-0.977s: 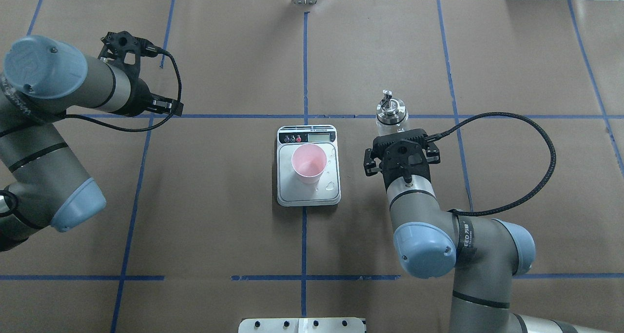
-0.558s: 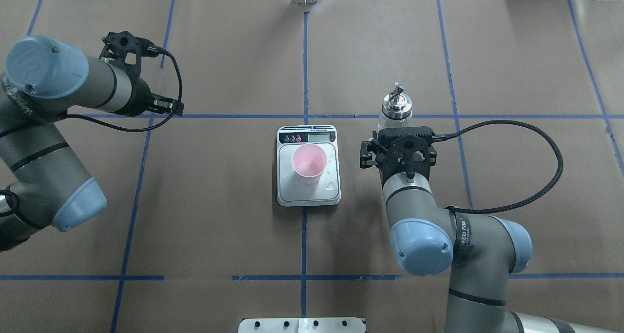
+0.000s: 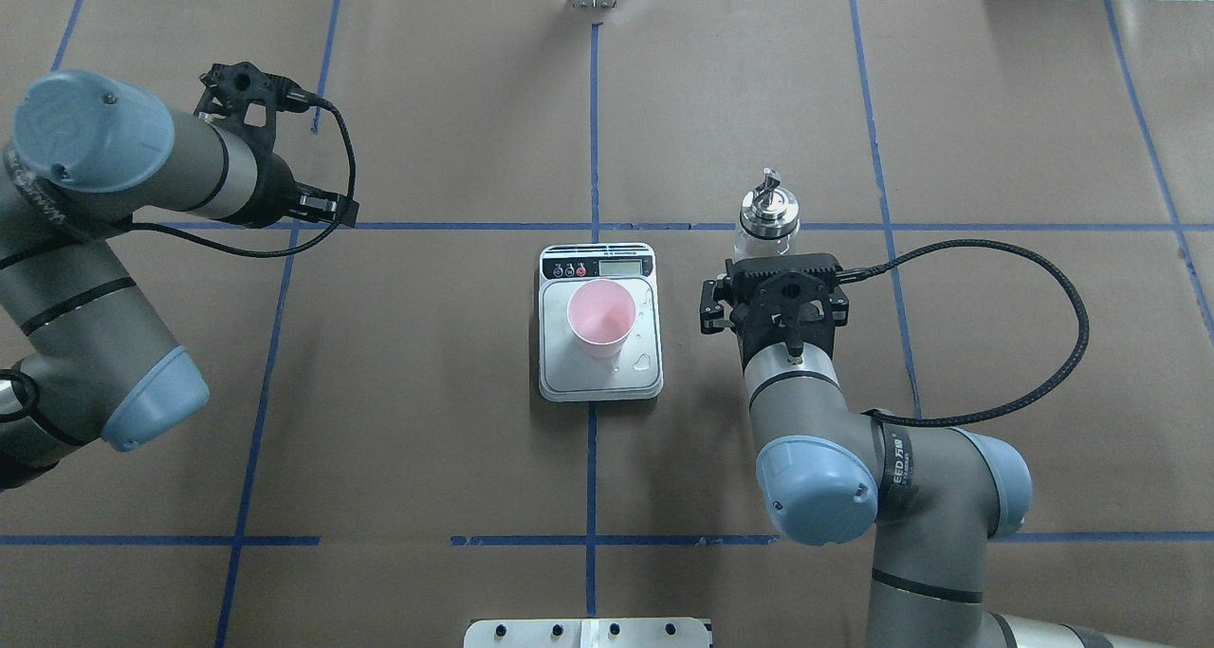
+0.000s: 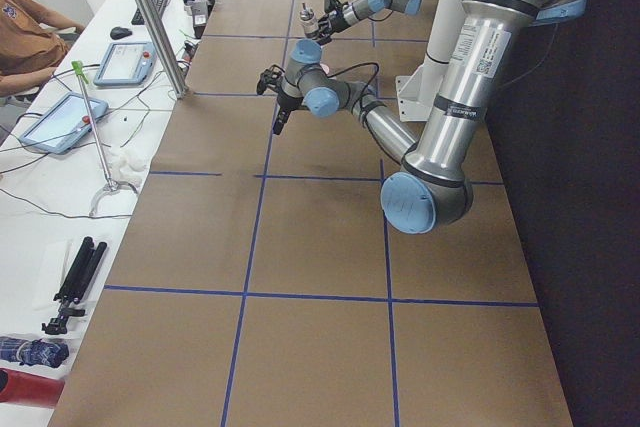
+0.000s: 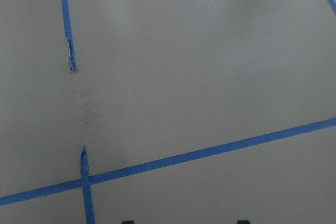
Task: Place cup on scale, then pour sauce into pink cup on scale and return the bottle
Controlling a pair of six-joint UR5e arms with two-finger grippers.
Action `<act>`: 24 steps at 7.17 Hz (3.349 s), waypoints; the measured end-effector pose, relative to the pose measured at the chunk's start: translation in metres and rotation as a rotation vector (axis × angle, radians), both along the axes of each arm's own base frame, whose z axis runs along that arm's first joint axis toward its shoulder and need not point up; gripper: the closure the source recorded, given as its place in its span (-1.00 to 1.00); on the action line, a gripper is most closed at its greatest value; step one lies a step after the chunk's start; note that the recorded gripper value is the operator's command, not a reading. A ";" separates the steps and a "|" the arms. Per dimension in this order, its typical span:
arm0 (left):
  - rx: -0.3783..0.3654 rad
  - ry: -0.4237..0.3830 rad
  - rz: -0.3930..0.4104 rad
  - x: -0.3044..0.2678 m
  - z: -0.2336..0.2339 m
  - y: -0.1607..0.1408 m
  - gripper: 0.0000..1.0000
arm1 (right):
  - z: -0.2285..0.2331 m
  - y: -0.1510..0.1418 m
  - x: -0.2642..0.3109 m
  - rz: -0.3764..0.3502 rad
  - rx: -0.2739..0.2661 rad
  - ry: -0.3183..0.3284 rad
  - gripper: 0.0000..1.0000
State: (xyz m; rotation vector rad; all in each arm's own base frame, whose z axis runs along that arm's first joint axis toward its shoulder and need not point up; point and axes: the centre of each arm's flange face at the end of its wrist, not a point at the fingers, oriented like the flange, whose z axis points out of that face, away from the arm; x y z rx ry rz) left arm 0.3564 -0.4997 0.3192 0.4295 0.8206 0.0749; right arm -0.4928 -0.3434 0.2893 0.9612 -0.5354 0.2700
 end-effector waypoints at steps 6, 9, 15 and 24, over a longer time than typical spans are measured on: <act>-0.006 -0.002 -0.003 0.001 0.002 -0.001 -0.44 | -0.005 0.007 -0.021 -0.111 0.029 0.665 1.00; -0.011 -0.006 -0.003 0.003 0.005 -0.003 -0.45 | -0.021 0.014 -0.028 -0.182 0.069 0.865 1.00; -0.013 -0.008 -0.002 0.004 0.006 -0.003 -0.45 | -0.023 0.018 -0.031 -0.287 0.104 1.129 1.00; -0.022 -0.011 -0.004 0.006 0.009 -0.005 -0.46 | -0.028 0.020 -0.031 -0.399 0.151 1.365 1.00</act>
